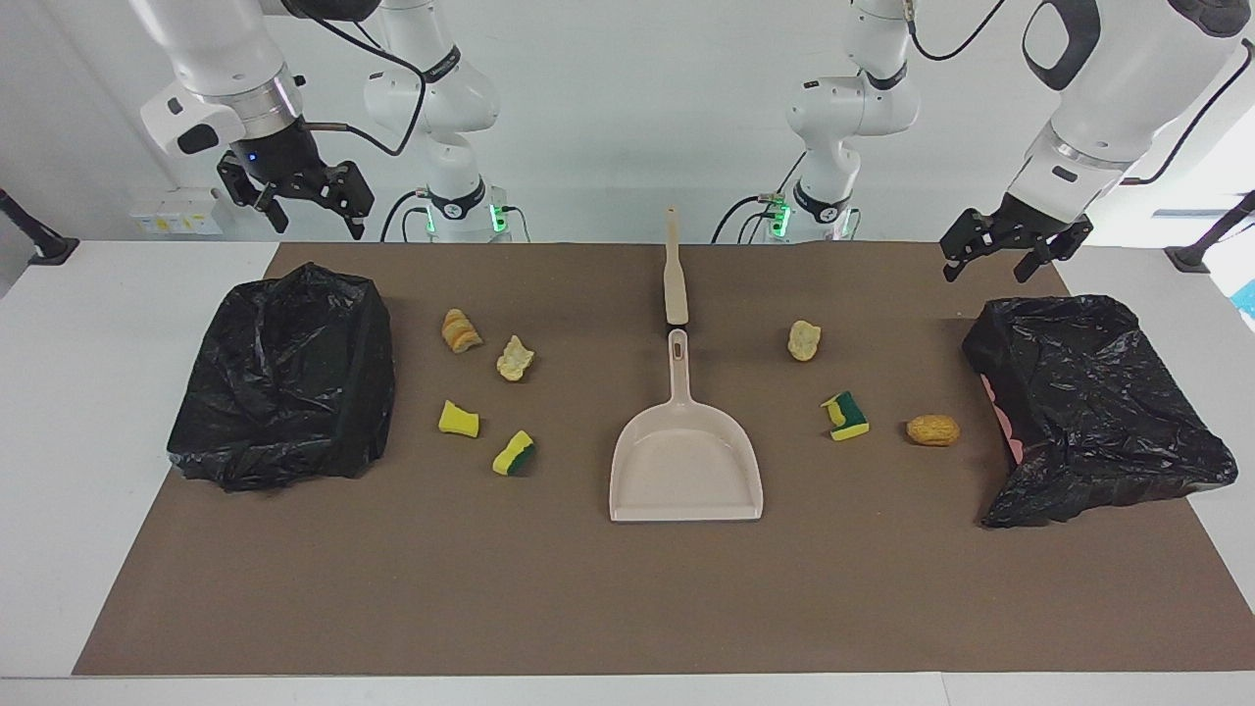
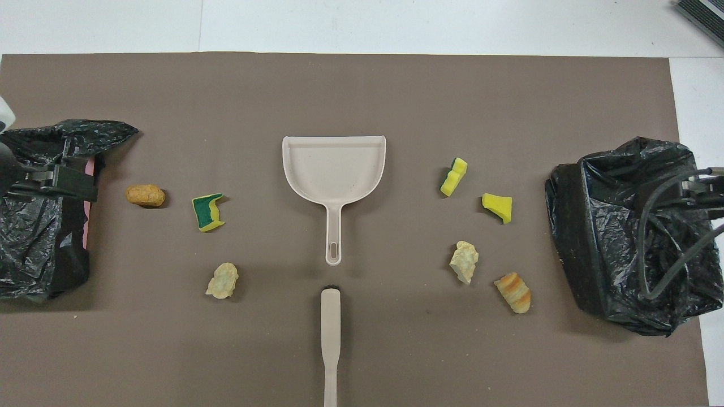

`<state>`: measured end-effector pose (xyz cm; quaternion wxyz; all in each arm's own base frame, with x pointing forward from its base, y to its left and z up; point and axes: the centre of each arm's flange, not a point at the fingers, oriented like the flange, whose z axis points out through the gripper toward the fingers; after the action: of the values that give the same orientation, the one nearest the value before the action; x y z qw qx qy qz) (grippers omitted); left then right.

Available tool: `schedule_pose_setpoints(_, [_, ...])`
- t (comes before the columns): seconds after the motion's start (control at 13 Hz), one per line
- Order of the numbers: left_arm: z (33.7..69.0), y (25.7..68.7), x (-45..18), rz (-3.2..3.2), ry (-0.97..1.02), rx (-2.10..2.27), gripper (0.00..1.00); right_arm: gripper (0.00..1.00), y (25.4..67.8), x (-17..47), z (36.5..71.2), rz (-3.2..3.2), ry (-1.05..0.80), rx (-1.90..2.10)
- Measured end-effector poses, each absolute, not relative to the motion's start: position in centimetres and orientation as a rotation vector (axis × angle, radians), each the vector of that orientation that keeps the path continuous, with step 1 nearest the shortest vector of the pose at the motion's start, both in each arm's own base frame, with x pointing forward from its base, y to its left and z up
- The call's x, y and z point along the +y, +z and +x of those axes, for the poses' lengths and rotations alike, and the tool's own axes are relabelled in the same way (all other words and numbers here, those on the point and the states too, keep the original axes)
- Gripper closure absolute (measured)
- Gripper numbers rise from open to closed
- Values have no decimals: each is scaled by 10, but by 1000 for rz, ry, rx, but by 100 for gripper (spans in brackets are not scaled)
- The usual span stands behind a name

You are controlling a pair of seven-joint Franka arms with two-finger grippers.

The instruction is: Sweep and dump trash in bin

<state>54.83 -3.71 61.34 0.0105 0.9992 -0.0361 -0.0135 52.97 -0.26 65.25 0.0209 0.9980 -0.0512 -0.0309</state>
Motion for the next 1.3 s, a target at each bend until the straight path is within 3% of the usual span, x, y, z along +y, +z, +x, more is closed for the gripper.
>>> schedule_pose_setpoints(1.3, [540,607,-67,3109,-65,-205,0,0,652,-2,530,3094,-97,-156])
